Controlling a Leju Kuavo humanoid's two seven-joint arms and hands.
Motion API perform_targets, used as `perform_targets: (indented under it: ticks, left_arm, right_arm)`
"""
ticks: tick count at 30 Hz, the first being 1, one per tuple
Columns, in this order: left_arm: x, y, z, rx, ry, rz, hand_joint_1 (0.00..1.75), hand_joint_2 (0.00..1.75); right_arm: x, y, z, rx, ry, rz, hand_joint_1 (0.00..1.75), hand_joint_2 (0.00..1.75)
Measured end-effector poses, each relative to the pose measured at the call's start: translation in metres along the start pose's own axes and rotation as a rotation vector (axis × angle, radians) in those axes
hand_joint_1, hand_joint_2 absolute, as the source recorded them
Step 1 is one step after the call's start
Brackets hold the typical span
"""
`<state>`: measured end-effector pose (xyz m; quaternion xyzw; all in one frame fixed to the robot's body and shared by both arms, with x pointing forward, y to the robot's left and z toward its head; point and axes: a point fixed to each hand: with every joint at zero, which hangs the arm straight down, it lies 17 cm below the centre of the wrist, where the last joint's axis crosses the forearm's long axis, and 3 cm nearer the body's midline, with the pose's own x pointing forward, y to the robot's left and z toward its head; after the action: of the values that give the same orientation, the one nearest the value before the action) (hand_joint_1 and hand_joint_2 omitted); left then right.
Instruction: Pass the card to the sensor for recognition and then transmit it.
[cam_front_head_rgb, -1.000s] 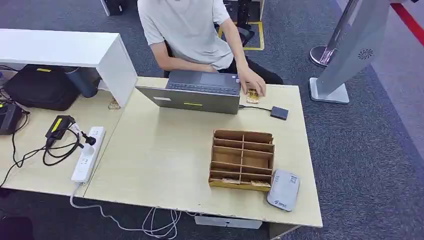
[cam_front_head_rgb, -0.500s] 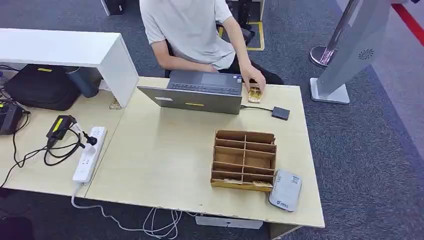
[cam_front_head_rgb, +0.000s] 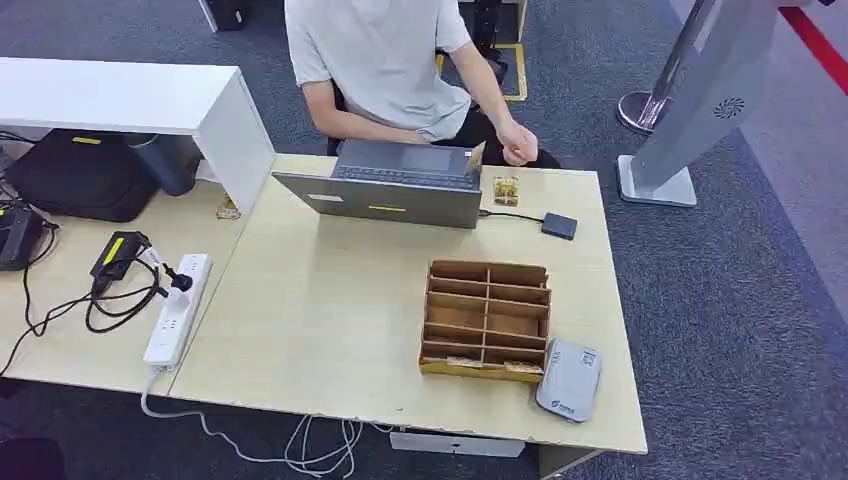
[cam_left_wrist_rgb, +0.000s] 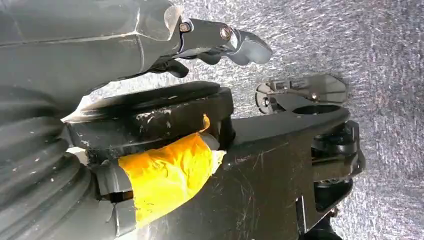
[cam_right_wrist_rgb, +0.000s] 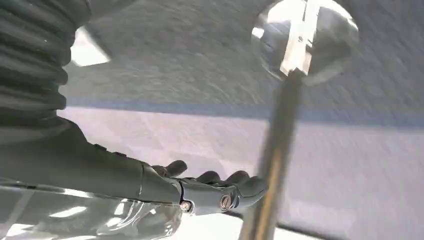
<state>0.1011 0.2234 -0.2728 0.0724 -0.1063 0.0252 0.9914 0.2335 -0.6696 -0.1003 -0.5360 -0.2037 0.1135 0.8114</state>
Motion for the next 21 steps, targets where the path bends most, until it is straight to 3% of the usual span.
perform_targets:
  ticks: [6,10,17,21]
  left_arm:
    - [0.006,-0.001,0.0,-0.025,-0.031,-0.058,0.0,1.75]
    - [0.01,-0.003,0.0,-0.044,-0.045,-0.094,0.0,1.75]
    - [0.016,-0.007,0.0,-0.074,-0.048,-0.123,0.0,1.75]
    - [0.012,-0.012,0.001,-0.095,-0.023,-0.103,0.0,1.75]
  right_arm:
    - [0.058,-0.124,-0.059,-0.152,-0.049,-0.164,0.0,1.75]
    - [0.122,-0.193,-0.079,-0.146,-0.164,-0.3,0.0,1.75]
    - [0.256,-0.284,-0.067,-0.056,-0.404,-0.471,0.0,1.75]
    - [0.349,-0.303,-0.029,0.012,-0.61,-0.48,0.0,1.75]
